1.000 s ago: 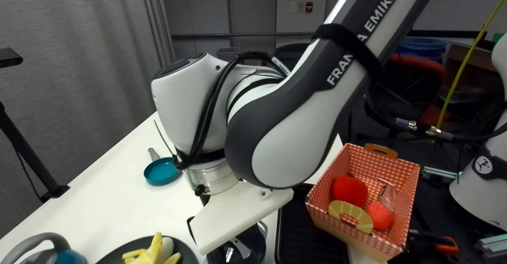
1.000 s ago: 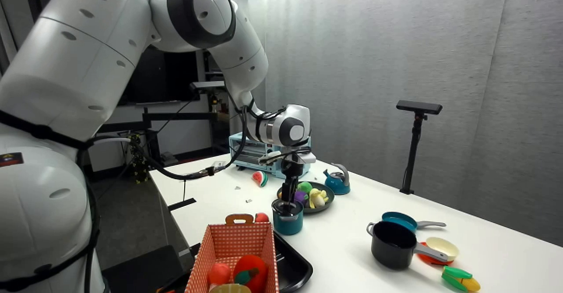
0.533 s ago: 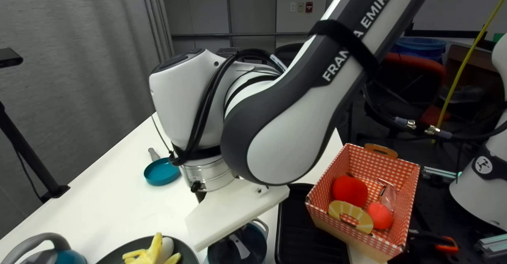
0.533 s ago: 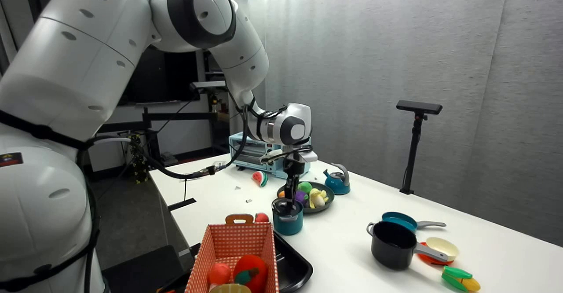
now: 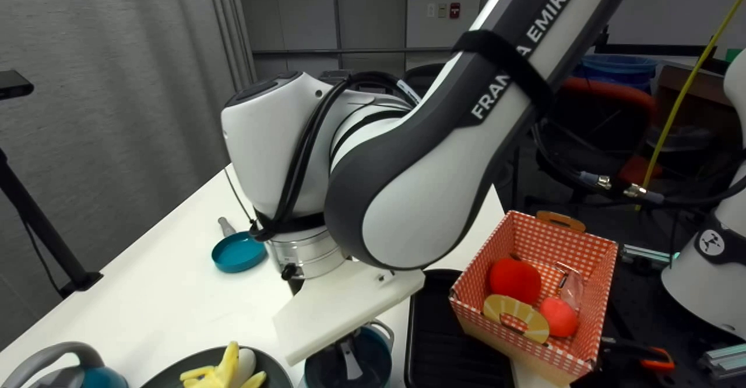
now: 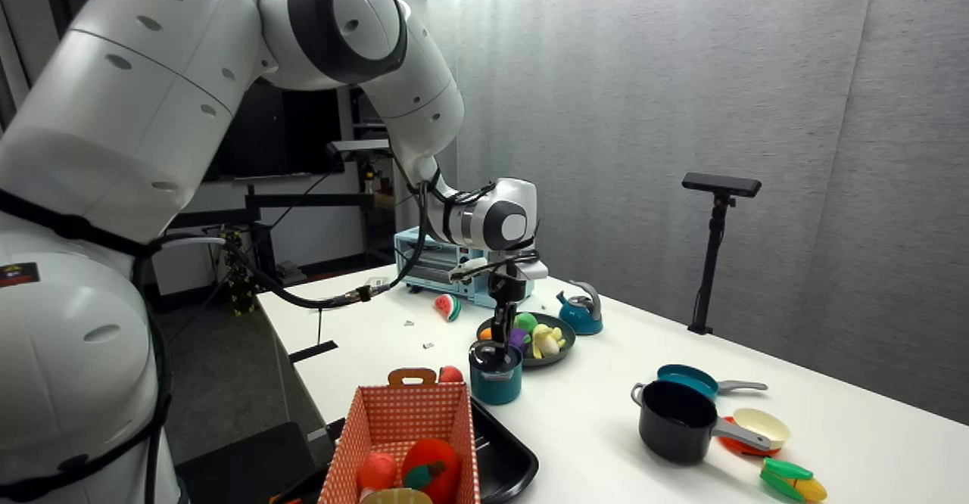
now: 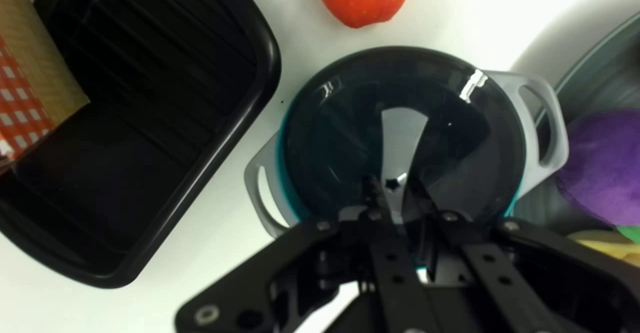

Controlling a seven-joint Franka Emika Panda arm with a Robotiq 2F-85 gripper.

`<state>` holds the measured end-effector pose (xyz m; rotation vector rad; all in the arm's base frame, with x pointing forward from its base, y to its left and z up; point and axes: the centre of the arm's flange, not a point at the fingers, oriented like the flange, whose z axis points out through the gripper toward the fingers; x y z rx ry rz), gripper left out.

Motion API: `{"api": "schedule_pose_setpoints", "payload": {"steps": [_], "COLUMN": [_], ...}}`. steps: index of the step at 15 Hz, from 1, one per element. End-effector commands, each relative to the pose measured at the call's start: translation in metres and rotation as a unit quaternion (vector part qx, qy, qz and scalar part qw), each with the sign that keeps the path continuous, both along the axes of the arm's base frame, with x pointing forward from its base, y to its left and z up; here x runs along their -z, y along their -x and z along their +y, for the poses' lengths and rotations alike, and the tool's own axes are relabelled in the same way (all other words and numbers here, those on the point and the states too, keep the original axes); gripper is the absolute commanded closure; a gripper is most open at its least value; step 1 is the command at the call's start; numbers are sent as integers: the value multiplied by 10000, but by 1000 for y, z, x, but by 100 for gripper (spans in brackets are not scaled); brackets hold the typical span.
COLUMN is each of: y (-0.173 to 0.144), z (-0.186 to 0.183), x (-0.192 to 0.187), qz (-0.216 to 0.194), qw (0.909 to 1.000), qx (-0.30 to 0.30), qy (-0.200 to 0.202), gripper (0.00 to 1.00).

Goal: Take the lid off the blue pot and put it on the counter

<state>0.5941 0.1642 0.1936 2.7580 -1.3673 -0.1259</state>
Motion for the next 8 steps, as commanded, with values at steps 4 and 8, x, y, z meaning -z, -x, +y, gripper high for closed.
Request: {"api": "schedule_pose_setpoints", "payload": {"steps": [4, 8], "y": [9, 14], "z": [9, 15], "x": [-35, -67], "qz": [-176, -355], "qw": [9998, 9990], "qx": [26, 116], "qy": [49, 239], "gripper": [96, 96]}}
